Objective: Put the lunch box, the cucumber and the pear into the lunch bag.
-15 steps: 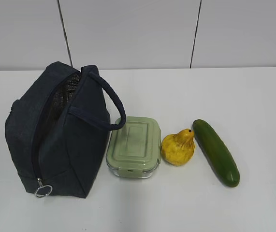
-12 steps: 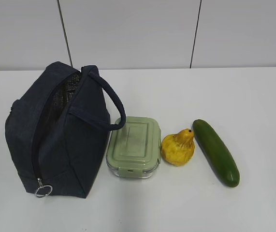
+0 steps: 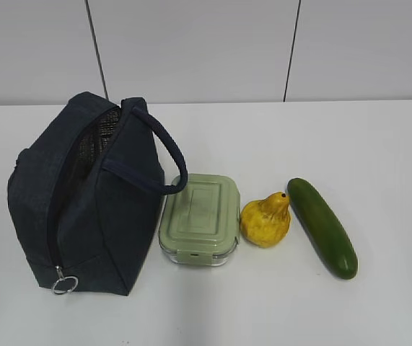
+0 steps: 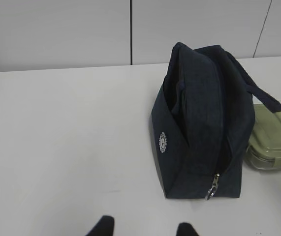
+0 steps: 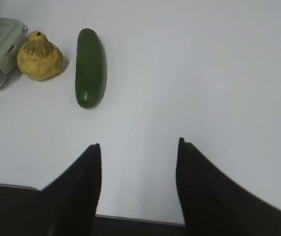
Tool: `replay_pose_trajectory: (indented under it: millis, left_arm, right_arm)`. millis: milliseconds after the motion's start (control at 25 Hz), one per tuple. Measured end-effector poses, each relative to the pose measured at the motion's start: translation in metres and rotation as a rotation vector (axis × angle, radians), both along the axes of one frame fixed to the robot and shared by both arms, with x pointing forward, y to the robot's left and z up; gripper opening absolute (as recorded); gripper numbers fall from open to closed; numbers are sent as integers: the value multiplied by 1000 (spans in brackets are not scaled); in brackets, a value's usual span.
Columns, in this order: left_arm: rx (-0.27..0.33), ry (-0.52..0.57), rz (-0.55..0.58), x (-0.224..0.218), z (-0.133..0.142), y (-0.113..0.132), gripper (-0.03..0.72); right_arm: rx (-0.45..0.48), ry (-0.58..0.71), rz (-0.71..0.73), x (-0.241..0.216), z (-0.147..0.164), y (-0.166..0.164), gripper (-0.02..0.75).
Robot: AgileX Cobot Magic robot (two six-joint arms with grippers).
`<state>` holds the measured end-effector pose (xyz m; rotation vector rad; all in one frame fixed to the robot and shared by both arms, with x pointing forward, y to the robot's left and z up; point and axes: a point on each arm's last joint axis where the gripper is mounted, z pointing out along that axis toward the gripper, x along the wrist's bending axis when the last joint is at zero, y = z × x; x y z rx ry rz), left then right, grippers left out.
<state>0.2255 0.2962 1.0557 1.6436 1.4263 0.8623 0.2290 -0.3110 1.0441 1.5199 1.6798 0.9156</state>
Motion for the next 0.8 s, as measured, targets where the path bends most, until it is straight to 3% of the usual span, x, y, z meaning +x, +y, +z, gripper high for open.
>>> replay_pose_trajectory:
  millis: [800]
  left_arm:
    - [0, 0, 0, 0, 0, 0, 242]
  right_arm:
    - [0, 0, 0, 0, 0, 0, 390]
